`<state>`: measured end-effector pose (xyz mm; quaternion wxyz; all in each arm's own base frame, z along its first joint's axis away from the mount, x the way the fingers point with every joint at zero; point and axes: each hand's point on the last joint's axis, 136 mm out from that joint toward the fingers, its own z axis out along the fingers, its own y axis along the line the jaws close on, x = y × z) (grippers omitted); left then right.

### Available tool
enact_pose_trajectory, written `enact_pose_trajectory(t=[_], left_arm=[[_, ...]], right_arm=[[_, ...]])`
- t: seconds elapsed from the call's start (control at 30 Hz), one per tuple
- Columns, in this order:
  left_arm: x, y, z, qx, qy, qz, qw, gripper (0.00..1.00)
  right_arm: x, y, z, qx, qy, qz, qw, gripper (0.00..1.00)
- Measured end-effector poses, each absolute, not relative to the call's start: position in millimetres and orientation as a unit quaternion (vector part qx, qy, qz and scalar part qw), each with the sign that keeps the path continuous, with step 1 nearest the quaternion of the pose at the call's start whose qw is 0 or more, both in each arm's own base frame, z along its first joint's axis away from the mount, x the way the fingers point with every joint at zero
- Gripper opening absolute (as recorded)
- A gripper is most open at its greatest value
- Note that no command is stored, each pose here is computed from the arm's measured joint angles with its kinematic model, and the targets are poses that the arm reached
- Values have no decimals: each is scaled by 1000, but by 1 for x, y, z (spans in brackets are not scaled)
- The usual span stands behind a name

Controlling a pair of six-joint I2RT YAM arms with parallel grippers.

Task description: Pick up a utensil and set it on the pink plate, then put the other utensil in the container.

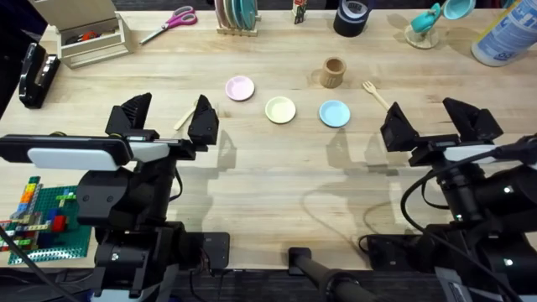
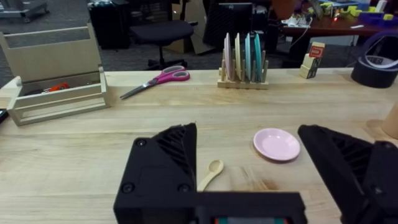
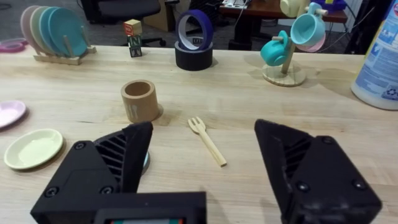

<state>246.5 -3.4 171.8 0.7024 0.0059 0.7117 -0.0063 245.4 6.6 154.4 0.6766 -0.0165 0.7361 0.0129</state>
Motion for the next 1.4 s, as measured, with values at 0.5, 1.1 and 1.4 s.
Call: enact_pose_trajectory(t=[0.5,1.1,1.4], left_arm=[[247,-3,172,6,712,-6,702,995],[246,-8,174,17,709,-15,705,993],[235,-9,205,23,715,-11,699,993]], right_arm=[[245,7,154,-16,737,13,675,998],[245,7,155,-17,735,13,677,996],[232,8,167,-20,764,15,645,996]])
